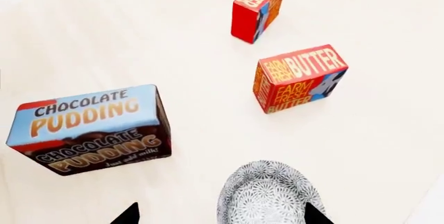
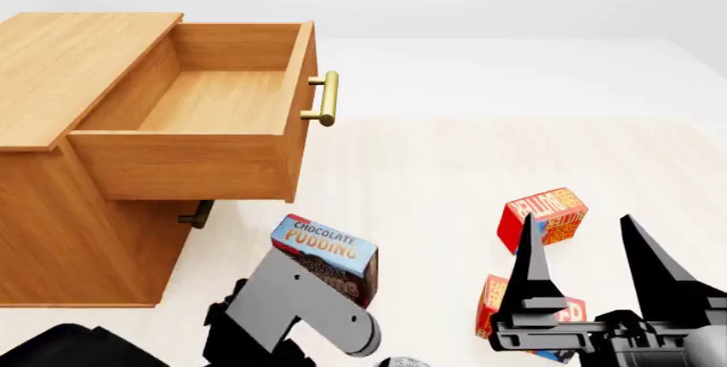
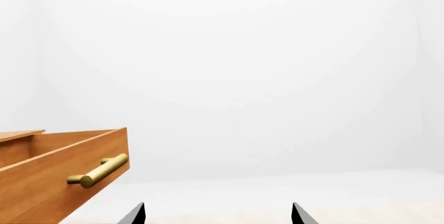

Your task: Put the bowl in the top drawer of the cabinet.

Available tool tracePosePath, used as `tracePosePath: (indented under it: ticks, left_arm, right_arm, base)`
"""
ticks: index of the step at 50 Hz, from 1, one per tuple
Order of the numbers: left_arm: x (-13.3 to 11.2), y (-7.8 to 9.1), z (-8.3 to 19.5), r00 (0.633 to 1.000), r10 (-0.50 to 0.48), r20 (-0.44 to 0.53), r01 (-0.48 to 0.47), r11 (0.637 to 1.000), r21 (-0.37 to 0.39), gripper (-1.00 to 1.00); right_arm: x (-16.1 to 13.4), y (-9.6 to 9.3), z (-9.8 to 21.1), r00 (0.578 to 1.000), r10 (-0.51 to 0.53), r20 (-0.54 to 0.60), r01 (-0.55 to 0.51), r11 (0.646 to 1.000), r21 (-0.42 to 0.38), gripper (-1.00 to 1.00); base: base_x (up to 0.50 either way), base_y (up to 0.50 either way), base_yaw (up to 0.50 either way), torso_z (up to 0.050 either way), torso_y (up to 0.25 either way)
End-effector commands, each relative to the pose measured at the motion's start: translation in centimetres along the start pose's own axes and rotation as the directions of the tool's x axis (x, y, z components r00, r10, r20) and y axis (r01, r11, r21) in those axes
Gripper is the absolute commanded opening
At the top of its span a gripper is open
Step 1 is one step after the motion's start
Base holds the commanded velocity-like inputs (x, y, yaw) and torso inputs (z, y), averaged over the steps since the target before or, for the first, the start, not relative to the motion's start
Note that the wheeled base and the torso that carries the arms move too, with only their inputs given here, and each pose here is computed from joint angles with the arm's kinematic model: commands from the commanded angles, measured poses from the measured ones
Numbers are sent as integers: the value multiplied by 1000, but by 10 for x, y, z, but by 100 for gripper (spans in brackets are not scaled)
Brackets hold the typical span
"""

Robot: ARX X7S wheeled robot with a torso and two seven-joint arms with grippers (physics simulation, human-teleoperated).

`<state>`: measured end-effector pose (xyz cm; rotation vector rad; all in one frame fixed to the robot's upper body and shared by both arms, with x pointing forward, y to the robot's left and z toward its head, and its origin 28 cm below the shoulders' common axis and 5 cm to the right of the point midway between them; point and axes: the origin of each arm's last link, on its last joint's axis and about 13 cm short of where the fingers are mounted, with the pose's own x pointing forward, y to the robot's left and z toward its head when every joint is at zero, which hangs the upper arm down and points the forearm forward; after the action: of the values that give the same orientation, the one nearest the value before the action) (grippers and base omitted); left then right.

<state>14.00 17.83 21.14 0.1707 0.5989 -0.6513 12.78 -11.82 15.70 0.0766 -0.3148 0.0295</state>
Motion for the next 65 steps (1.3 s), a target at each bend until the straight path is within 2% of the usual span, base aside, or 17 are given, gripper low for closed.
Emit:
tracePosePath:
  ticks: [1, 11, 16, 32, 65]
  left_arm:
    - [15, 17, 6, 997, -62, -39, 54, 984, -170, 100]
    - [32, 27, 9, 997, -51, -66, 36, 977, -212, 100]
    - [46, 33, 3, 994, -16, -109, -10, 971, -237, 100]
    - [75, 40, -17, 976, 41, -214, -91, 970, -227, 100]
    - [88, 28, -30, 968, 12, -252, -66, 976, -208, 100]
  right_arm:
    - [0, 0, -1, 1000, 0, -2, 0, 1000, -1, 100]
    - [-1, 1, -1, 1000, -1, -2, 1, 1000, 1, 100]
    - [-1, 1, -2, 1000, -1, -2, 1, 1000, 1, 100]
    - [0, 1, -5, 1000, 0, -7, 0, 1000, 10, 100]
    - [-2, 3, -1, 1000, 9, 1, -9, 1000, 11, 100]
  base:
    - [0, 0, 0, 0, 0]
    - [0, 0, 0, 0, 0]
    - [0, 0, 0, 0, 0]
    - [0, 0, 0, 0, 0]
    - [0, 0, 0, 0, 0]
